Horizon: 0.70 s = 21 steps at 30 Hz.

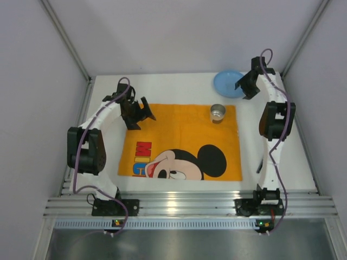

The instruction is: Set the dinner table for one person

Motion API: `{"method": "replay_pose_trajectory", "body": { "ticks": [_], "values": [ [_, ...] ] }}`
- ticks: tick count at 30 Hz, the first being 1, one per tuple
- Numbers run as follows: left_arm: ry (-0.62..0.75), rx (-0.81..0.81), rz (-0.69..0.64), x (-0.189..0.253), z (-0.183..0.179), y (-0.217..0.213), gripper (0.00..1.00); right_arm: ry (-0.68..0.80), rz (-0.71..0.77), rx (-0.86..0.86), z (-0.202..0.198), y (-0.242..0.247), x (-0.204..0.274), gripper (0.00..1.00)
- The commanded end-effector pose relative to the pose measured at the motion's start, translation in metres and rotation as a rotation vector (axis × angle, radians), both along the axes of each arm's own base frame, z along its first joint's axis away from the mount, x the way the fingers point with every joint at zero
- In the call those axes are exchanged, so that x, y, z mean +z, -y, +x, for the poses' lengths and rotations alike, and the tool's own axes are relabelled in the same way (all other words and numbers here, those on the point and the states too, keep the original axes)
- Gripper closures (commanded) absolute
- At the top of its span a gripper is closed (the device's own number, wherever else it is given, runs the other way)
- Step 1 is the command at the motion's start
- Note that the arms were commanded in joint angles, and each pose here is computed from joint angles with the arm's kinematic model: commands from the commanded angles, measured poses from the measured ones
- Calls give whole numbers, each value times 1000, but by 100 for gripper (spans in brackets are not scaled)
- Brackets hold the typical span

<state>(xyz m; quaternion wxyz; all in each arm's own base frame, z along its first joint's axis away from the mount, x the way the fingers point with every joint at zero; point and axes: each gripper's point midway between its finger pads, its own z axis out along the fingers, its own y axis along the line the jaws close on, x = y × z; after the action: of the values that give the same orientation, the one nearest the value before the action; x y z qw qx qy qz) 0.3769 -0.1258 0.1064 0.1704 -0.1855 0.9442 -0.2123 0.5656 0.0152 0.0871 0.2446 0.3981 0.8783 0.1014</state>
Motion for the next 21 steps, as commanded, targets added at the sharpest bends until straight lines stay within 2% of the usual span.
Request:
{"method": "replay_pose_trajectory", "body": {
  "ticks": [1, 5, 8, 12, 13, 14, 16, 21],
  "values": [
    [35, 5, -24, 7, 14, -5, 2, 102, 36, -83, 33, -3, 5, 37],
    [19, 29, -36, 0, 17, -19, 2, 83, 36, -85, 42, -8, -18, 38],
    [0, 49, -34, -8, 15, -31, 2, 65, 41, -125, 44, -7, -32, 46],
    [-34, 68, -38, -19, 9, -41, 2, 104, 41, -144, 58, -30, -28, 71],
    [-38, 70, -39, -21, 9, -42, 2, 103, 41, -152, 60, -30, -32, 79],
    [-40, 70, -39, -21, 8, -42, 2, 108, 41, -158, 61, -31, -31, 91],
    [-45, 71, -39, -21, 7, -42, 2, 125, 44, -171, 65, -28, -27, 100],
    [-42, 69, -36, -19, 7, -43, 2, 231, 76, -168, 79, -25, 17, 100]
  ]
}}
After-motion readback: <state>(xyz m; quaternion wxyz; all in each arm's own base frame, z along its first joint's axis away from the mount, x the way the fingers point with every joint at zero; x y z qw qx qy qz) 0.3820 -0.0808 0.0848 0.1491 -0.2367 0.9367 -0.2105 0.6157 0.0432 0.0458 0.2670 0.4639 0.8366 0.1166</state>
